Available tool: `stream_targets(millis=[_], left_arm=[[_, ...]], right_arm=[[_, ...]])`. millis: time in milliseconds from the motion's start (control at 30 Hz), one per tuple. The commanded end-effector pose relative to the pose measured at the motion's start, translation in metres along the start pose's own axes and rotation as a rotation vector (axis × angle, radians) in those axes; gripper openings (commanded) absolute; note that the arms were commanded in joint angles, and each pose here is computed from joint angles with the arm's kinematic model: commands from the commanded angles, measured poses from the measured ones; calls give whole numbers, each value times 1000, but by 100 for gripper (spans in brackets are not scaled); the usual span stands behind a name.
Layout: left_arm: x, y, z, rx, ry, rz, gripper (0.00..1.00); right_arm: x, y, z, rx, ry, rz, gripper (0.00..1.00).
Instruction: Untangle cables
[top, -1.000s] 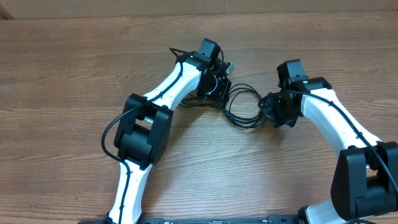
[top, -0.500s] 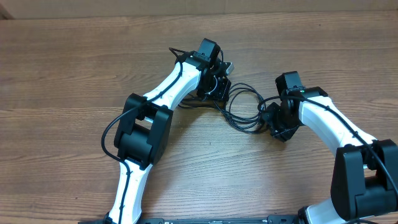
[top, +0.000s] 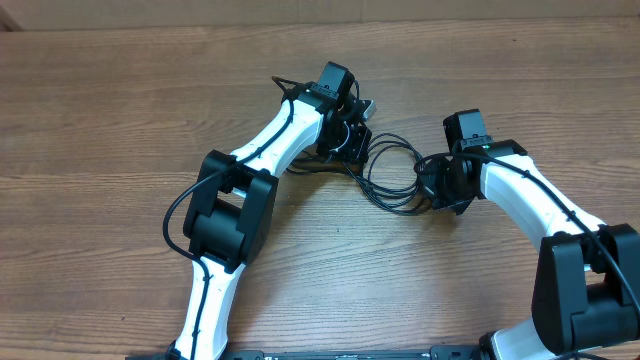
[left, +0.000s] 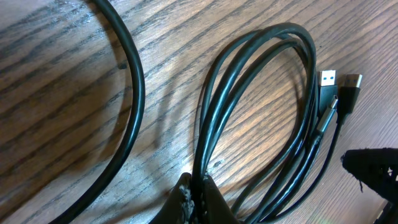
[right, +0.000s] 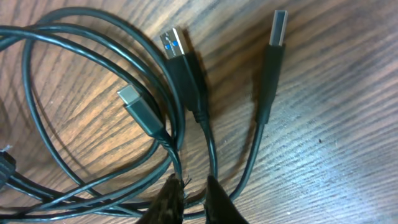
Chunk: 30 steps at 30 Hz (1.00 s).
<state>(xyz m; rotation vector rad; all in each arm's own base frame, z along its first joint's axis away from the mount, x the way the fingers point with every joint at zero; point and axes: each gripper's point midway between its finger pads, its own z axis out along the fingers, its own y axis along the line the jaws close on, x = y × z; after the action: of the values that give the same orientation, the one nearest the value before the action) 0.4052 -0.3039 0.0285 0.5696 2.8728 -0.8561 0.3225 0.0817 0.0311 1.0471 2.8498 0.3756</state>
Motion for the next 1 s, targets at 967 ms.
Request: stream_targets(millis=[967], left_arm=[[-3,4,3,-3,-2,-13,4]], right_arm=[[-6,1,33,-2,31,13,4]])
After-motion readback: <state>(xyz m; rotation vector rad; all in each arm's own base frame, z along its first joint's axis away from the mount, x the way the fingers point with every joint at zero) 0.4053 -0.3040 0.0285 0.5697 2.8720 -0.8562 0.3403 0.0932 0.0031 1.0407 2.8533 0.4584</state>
